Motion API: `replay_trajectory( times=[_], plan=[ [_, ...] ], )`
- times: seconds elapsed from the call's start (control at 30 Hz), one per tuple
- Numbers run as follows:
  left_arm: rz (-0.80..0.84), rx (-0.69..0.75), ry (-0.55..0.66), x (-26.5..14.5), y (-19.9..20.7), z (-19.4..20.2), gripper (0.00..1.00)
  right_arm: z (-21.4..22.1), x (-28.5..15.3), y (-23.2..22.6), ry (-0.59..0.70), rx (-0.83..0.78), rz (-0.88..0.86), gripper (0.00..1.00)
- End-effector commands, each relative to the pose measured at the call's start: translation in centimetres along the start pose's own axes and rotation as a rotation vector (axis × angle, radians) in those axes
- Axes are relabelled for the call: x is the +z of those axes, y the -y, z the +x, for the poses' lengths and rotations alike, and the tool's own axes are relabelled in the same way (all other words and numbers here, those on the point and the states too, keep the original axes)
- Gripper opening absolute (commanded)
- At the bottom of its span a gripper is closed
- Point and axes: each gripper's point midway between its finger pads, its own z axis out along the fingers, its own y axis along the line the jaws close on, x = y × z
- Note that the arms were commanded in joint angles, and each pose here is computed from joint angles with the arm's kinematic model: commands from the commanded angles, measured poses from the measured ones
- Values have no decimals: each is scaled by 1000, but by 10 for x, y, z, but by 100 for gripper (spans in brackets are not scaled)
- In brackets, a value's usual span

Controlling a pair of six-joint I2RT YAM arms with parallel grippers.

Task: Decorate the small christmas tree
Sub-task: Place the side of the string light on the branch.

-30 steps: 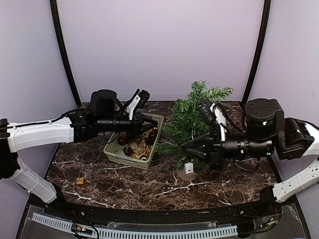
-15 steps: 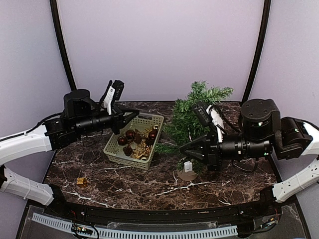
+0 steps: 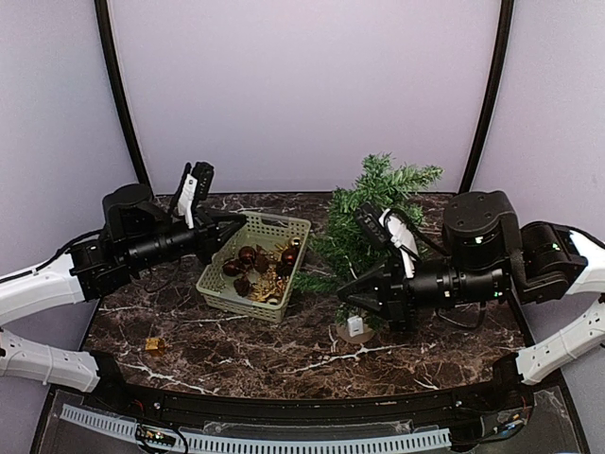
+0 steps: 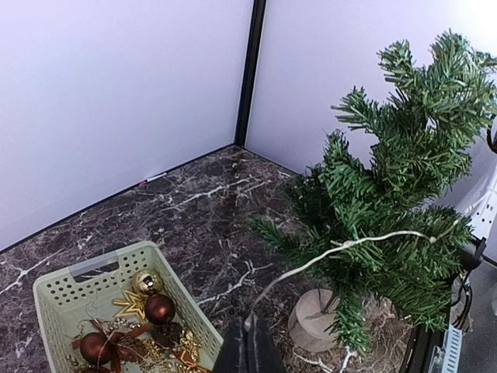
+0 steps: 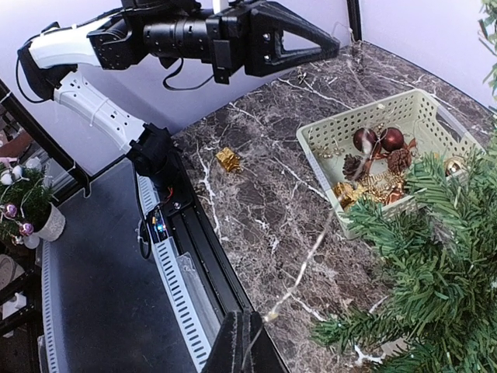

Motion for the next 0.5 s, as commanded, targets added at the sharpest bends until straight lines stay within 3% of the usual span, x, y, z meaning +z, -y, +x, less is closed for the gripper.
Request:
replay_trajectory(
  times=[0.0,0.47],
  plan=[
    [-59,-32,79,-21,-11,-11,0,-9,-9,-2,16,32,-13,0],
    [-4,-56,113,-65,-1,4,0,17,-5,9,-51,69,26,0]
  ],
)
